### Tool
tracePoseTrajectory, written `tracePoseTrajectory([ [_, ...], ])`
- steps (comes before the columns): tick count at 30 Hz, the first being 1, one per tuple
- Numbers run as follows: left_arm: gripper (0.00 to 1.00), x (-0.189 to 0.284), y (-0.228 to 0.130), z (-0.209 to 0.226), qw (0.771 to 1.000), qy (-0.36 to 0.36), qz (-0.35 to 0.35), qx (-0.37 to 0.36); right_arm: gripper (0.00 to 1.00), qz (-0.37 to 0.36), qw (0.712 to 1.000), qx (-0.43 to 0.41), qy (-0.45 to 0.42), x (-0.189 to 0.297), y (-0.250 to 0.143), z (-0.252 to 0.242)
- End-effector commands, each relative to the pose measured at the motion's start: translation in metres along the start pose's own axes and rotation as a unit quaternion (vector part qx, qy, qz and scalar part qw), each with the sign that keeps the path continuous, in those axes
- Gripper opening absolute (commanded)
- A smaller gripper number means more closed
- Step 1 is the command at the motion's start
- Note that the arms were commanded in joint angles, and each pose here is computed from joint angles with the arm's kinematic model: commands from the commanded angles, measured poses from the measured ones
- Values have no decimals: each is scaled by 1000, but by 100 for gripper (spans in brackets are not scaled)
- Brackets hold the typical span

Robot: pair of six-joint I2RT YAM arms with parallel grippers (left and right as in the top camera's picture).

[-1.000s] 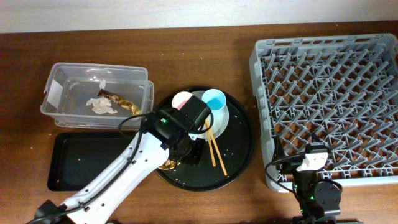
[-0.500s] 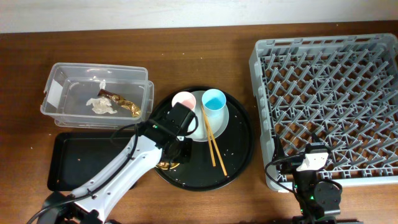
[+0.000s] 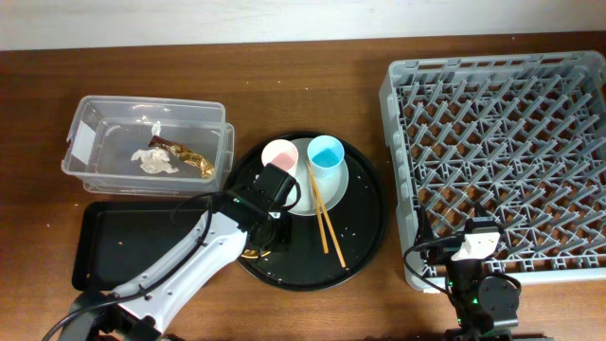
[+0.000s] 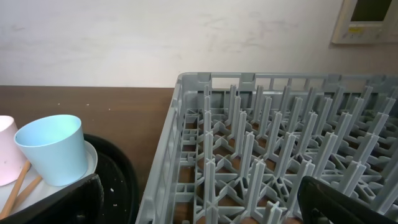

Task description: Sort waste into correct bins and load items into the dishwasher rack

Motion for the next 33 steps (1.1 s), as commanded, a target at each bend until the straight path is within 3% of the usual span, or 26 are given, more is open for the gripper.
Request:
tracePoseTrajectory([
  [1,25,0,0,-1,1000,-10,1,6,98,3,1000,2,-3,0,-2,0],
  [7,25,-3,0,-1,1000,-6,3,6,98,3,1000,2,-3,0,-2,0],
  [11,18,-8,2,-2,1000,-5,4,6,98,3,1000,2,-3,0,-2,0],
  [28,16,-28,4,4,1000,27,12,8,98,3,1000,2,-2,0,-2,0],
  [33,28,-28,7,5,999,33,2,7,98,3,1000,2,-3,0,-2,0],
])
Point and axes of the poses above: each gripper's point midway between its finger pads, its own x axis back along the fingers, its own z axis along the line the jaws close on, y = z × x, the point moved 5 cm from there along x, back along the fingers, and after that the axes turned 15 degrees about x, right-handed, at the moved point
